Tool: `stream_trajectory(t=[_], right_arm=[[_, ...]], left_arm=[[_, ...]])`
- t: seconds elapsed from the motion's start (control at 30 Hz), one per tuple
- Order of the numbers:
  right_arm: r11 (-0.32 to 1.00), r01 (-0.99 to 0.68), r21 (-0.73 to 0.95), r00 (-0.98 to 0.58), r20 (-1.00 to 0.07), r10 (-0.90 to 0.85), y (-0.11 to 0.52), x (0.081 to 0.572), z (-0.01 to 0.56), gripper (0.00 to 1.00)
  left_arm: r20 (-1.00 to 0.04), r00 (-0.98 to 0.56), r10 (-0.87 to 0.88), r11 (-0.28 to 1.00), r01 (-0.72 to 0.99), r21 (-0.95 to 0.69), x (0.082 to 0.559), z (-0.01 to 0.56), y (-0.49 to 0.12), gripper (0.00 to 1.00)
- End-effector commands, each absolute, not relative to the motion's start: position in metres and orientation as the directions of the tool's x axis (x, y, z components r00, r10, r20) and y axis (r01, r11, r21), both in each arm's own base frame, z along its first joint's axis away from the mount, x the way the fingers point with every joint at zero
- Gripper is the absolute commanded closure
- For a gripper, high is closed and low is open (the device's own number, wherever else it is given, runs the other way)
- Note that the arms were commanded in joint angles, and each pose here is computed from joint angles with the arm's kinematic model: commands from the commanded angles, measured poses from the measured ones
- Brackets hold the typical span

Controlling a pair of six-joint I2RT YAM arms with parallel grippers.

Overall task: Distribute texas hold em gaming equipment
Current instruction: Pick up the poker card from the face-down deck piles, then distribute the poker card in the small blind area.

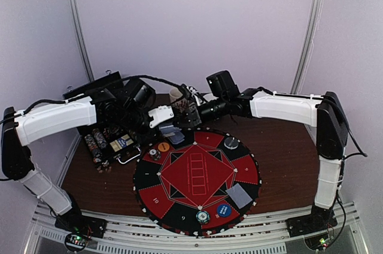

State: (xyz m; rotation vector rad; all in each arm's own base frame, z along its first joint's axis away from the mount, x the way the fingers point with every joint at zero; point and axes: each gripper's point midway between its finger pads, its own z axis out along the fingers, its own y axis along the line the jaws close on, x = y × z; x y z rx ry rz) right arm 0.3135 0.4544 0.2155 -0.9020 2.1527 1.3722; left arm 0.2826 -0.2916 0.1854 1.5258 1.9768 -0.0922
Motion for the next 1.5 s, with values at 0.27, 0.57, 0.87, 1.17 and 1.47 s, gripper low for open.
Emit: stream_trajectory(t=[0.27,0.57,0.87,1.17,1.47], right_arm=[[0.365,-0.737,0.569,-0.672,-0.678,-0.299,0.438,0.319,0.238,1.0],[0.437,-0.713,0.548,-0.682,-0.686,-0.254,0.414,0.329,0.266,1.0],[0.714,-0.469,0.52,-0.78,-0.623,-0.06,0.337,0.339,0.26,1.0],[0.827,0.123,0.549,-0.861,-0.355,0.364,0.213,0.242,0.13,1.0],[0.819,0.21,0.534,-0.885,-0.253,0.392,0.203,0.188,0.095,1.0]], left_arm=[[-0.538,-0.108,0.836,0.334,0.878,0.343,0.285,0.192,-0.292,0.55],[-0.518,-0.174,0.837,0.393,0.85,0.351,0.298,0.185,-0.278,0.55],[-0.54,-0.3,0.786,0.527,0.782,0.333,0.322,0.183,-0.26,0.55],[-0.548,-0.327,0.77,0.553,0.769,0.319,0.329,0.179,-0.26,0.55],[-0.551,-0.312,0.774,0.541,0.778,0.319,0.331,0.181,-0.264,0.55]])
